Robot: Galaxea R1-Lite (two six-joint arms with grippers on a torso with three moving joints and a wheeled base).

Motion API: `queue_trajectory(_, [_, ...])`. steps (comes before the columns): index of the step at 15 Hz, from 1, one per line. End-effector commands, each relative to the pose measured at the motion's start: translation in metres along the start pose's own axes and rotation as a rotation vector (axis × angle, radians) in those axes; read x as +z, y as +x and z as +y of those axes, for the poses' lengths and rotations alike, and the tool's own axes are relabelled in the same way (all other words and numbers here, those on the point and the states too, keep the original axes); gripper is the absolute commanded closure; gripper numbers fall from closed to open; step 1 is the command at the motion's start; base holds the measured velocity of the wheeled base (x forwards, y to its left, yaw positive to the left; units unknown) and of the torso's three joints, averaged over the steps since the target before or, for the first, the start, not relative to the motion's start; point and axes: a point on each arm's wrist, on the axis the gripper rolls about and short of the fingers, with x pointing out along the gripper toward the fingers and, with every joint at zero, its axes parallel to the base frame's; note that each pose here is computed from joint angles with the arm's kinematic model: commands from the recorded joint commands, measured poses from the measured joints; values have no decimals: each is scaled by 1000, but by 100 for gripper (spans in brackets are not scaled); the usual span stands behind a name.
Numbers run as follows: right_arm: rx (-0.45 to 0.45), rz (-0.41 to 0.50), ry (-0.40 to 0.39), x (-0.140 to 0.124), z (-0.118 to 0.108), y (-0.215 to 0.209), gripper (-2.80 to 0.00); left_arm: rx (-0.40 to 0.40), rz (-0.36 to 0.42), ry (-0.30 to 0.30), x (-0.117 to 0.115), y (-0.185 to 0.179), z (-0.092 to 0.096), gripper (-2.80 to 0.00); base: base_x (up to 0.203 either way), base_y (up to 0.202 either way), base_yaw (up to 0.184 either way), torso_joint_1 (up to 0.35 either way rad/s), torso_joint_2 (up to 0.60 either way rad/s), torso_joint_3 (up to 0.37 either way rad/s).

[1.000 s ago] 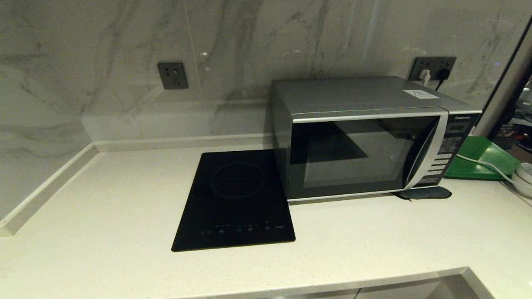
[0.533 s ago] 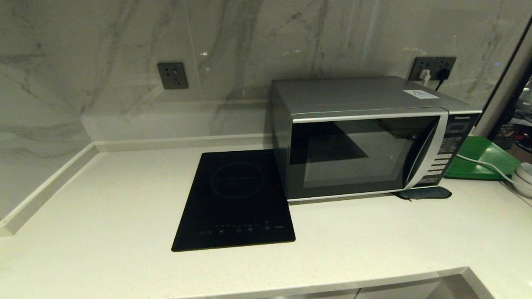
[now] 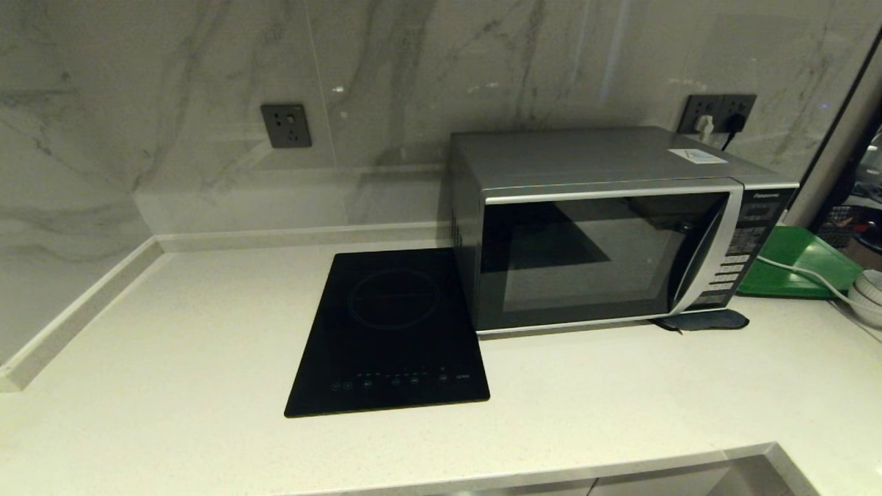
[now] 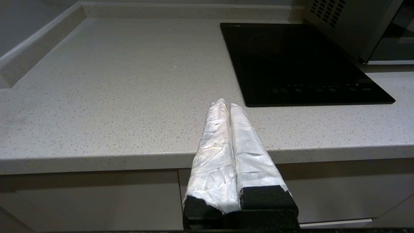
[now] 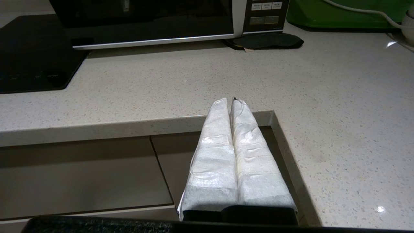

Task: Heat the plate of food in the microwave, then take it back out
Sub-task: Open the microwave oven

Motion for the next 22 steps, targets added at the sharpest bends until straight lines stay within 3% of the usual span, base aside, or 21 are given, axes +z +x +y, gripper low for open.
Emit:
queue_trajectory(1, [0, 3, 1, 0, 0, 0, 0, 1, 0, -1, 0, 0, 0, 0, 0, 0, 0, 0, 0, 0])
queue_trajectory(22, [5, 2, -27, 0, 0, 0, 0, 0, 0, -1, 0, 0, 0, 0, 0, 0, 0, 0, 0, 0])
